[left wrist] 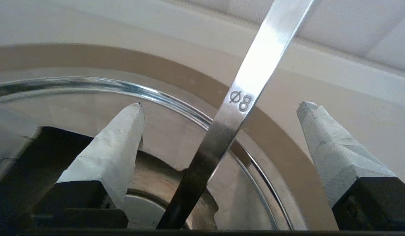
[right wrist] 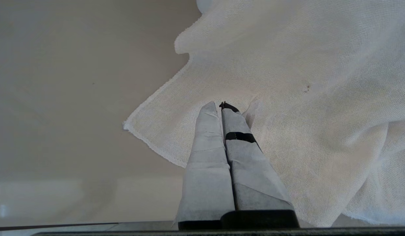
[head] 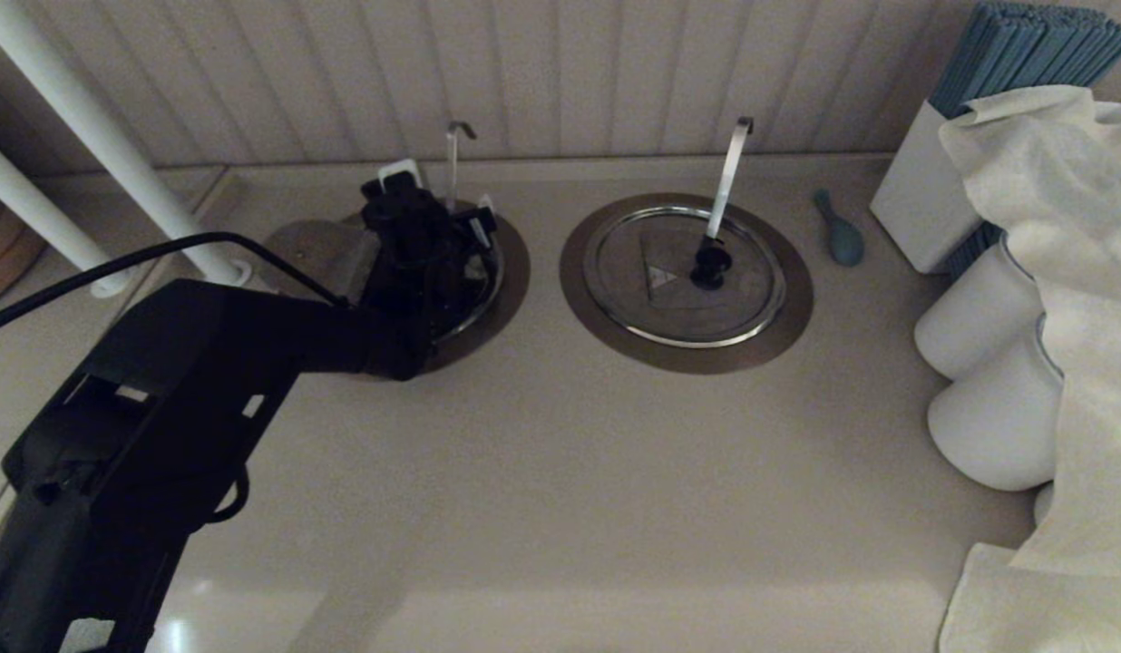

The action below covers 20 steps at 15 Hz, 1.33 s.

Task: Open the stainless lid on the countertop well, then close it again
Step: Stir with a spoon

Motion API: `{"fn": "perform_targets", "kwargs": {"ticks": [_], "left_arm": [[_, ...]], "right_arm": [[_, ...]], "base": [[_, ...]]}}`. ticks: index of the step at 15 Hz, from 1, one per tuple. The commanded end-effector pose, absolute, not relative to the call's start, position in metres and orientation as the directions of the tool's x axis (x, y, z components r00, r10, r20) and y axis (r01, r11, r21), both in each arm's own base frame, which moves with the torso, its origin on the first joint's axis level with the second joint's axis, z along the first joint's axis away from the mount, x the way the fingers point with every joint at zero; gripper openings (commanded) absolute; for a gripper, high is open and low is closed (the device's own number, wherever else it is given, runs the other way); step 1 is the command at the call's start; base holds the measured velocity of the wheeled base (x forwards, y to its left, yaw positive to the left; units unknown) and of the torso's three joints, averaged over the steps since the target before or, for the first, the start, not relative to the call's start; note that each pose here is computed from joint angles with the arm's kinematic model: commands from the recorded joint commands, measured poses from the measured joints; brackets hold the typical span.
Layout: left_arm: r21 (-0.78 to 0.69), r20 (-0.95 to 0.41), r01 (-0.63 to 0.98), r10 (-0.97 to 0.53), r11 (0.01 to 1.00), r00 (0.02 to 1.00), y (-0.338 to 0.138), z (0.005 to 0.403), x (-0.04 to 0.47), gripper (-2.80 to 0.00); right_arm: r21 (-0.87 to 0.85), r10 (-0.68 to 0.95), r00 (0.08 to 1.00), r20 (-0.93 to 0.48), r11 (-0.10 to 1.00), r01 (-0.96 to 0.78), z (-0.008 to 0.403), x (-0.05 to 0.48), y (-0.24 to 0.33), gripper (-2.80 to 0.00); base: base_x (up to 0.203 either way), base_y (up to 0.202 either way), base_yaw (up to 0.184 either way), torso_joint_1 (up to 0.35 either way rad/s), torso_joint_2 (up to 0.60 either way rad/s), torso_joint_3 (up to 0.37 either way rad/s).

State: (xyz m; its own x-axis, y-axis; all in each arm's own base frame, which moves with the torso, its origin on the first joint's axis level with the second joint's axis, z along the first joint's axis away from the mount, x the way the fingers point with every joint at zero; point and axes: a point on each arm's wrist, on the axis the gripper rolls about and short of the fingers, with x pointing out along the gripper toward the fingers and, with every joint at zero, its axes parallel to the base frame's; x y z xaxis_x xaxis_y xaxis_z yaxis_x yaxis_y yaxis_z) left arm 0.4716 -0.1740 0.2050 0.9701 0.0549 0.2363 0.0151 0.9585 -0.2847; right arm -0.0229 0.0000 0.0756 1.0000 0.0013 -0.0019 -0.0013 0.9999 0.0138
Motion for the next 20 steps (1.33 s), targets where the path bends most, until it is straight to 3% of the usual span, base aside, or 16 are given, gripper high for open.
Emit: {"fn": "perform_targets", "kwargs": {"ticks": [1,2,20], "left_arm": [[-0.285,0.228,0.008,0.06,0.958,0.972,-0.179,0.193,0.482,0.0],[-0.283,0.223,0.002,0.063,0.959,0.973,-0.18,0.19,0.485,-2.8],[-0.291,0.275,0.016,0.068,0.957,0.959,-0.165,0.242,0.454,-2.8]], "right_arm": [[0.014,0.002,1.0,-0.003,1.0,-0.001,0.076,-0.023,0.0,-2.8],[0.014,0.002,1.0,-0.003,1.0,-0.001,0.076,-0.023,0.0,-2.8],[0.014,0.002,1.0,-0.003,1.0,-0.001,0.076,-0.023,0.0,-2.8]], "base": [[0.0,0.0,0.0,0.0,0.0,0.0],[0.0,0.0,0.0,0.0,0.0,0.0],[0.0,0.0,0.0,0.0,0.0,0.0]]}}
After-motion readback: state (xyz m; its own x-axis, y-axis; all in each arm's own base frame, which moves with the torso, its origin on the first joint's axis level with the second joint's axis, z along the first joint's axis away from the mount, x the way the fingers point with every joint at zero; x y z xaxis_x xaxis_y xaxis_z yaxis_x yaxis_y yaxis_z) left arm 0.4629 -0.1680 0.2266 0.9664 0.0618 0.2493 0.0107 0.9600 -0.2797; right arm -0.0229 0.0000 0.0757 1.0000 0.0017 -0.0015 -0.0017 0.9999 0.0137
